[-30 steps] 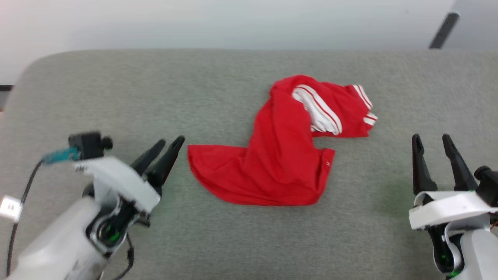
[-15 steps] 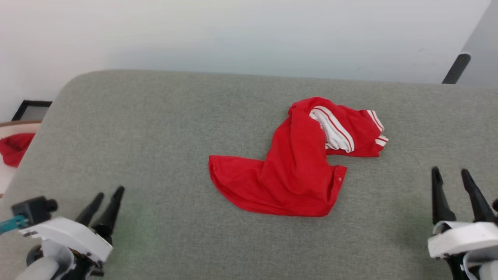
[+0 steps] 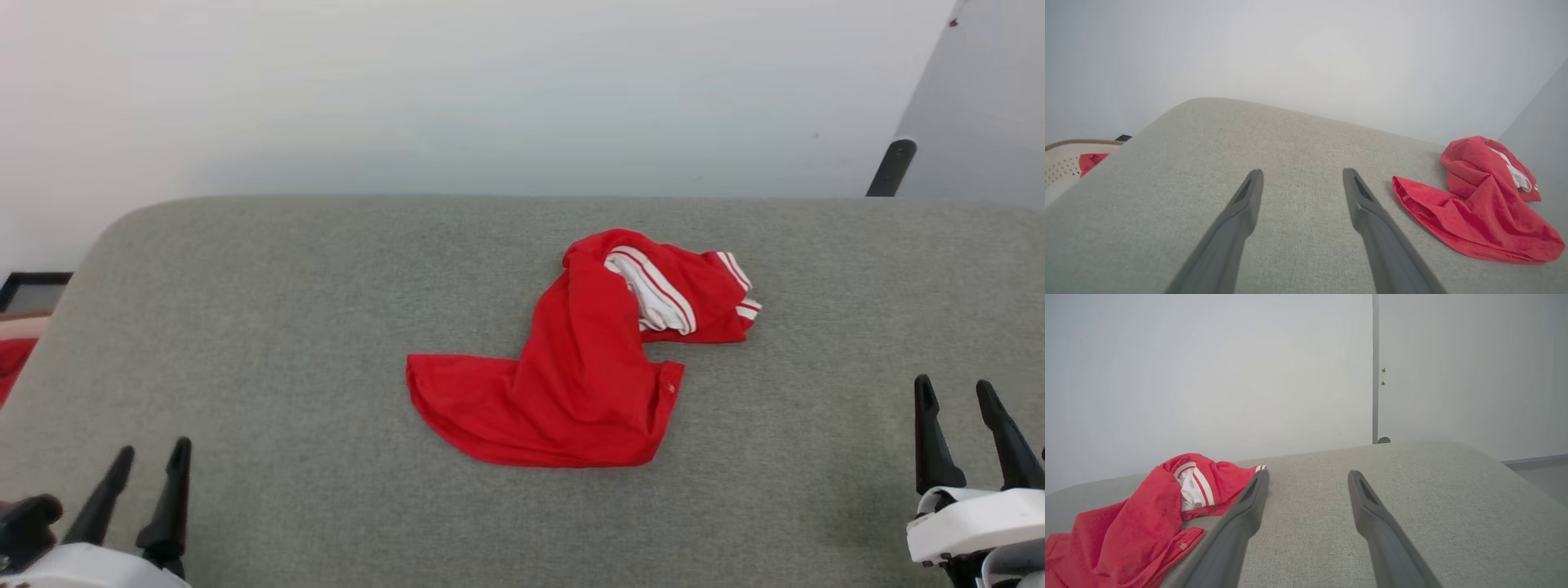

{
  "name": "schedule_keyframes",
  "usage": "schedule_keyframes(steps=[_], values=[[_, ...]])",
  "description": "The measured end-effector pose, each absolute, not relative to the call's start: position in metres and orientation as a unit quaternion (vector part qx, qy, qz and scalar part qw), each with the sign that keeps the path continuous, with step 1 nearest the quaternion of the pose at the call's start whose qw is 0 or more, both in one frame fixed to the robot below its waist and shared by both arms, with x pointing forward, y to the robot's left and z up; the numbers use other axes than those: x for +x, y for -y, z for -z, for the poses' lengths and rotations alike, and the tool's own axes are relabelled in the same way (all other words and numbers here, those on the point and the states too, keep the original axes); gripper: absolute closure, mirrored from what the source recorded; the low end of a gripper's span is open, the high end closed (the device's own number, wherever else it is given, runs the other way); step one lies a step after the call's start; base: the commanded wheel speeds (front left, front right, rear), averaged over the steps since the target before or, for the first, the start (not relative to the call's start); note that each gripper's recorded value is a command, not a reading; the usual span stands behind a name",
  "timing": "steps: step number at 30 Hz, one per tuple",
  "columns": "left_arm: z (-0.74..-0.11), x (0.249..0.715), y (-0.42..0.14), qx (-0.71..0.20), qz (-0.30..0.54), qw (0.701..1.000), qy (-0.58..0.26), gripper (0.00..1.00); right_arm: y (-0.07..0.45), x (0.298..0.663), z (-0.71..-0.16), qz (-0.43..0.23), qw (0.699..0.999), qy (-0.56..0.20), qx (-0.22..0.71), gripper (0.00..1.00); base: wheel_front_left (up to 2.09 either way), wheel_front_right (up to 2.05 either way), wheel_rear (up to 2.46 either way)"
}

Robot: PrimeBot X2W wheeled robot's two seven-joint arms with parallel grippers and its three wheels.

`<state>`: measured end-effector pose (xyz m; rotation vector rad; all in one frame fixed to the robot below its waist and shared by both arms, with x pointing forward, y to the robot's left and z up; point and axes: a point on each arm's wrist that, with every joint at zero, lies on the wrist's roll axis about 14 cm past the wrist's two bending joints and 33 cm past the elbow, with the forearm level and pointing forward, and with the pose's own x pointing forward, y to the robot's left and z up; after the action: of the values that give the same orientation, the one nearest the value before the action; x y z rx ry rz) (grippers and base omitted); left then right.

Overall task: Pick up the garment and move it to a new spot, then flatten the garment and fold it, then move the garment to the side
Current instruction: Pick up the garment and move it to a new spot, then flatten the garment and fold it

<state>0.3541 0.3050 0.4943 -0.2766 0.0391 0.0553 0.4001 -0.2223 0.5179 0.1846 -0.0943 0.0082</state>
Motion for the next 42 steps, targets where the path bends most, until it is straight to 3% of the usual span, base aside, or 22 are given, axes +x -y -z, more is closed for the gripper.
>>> schedule_keyframes(steps=[9,42], values=[[-0.519,0.352,-0.294,-0.033,-0.015,0.999,0.029,0.0,0.223,0.399,-0.543,-0.007,0.992,0.084,0.09,0.0,0.0,0.0,0.0],[-0.499,0.354,-0.272,-0.016,0.005,1.0,0.004,0.0,0.209,0.406,-0.525,-0.014,0.994,0.061,0.093,0.0,0.0,0.0,0.0]])
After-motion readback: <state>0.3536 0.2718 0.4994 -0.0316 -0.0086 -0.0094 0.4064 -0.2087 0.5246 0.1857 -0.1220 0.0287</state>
